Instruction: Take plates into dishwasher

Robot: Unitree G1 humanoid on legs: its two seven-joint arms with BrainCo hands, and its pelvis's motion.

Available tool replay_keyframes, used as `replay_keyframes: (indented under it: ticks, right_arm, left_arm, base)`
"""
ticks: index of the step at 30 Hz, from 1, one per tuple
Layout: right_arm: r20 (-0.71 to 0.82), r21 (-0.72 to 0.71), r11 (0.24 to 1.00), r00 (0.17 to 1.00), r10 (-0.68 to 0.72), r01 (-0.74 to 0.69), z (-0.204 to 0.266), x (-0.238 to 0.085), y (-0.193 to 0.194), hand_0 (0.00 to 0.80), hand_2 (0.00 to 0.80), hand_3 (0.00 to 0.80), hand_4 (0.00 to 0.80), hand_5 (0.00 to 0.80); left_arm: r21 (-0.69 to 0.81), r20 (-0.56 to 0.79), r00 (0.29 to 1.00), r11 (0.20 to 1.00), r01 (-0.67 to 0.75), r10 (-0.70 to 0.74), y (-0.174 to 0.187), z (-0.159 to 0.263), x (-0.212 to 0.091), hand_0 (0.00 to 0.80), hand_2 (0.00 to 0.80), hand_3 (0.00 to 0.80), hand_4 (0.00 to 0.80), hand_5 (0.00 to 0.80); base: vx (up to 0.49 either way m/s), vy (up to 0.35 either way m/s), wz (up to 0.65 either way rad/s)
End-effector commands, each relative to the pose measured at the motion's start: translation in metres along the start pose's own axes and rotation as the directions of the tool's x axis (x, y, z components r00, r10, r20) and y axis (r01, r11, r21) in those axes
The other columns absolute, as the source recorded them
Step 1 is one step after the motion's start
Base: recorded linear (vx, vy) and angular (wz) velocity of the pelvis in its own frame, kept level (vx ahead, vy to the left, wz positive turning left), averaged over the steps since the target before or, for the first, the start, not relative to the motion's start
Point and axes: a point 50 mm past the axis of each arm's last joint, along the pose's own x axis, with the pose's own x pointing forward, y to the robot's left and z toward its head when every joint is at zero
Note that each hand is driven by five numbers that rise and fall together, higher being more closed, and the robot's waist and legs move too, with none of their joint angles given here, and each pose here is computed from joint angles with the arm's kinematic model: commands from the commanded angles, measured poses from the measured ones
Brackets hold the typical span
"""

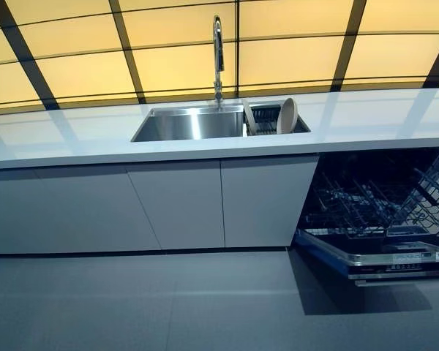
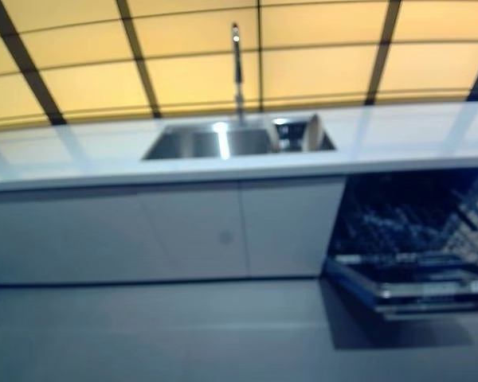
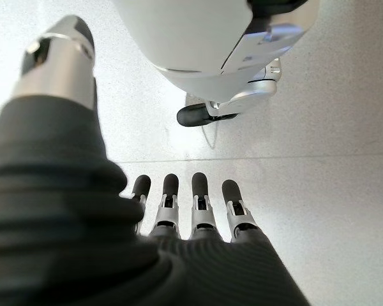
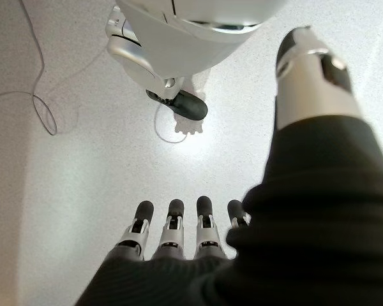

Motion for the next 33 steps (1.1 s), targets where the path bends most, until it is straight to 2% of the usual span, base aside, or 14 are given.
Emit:
replay_keyframes:
  ticks: [1,13,26,33]
  right_arm:
    - [-0.01,-0.003,1.0,1.0,-0.001,0.001,0.012,0.001,-0.001,0.0,0.0,0.0,0.0,0.0]
    - [0.037,-0.086,0.996,0.999,0.034,-0.031,0.021,0.0,0.001,0.0,0.0,0.0,0.0,0.0]
    - [0.059,-0.072,0.995,0.996,0.066,-0.062,0.027,0.0,-0.006,0.0,0.0,0.0,0.0,0.0]
    - [0.047,-0.087,0.992,0.995,0.092,-0.088,0.025,0.0,-0.009,0.0,0.0,0.0,0.0,0.0]
  left_arm:
    - [-0.018,0.025,0.999,0.999,-0.03,0.031,0.009,0.016,0.0,0.0,0.0,0.0,0.0,0.0]
    - [-0.006,0.05,0.997,0.998,-0.054,0.055,0.013,0.021,-0.001,0.0,0.0,0.0,0.0,0.0]
    - [-0.014,0.079,0.993,0.996,-0.083,0.084,0.026,0.026,-0.004,0.0,0.0,0.0,0.0,0.0]
    - [-0.041,0.088,0.993,0.996,-0.078,0.082,0.025,0.026,-0.004,0.0,0.0,0.0,0.0,0.0]
  base:
    - [0.0,0.0,0.0]
    - [-0.014,-0.042,-0.01]
    - [-0.003,-0.14,-0.03]
    - [0.184,-0.073,-0.1]
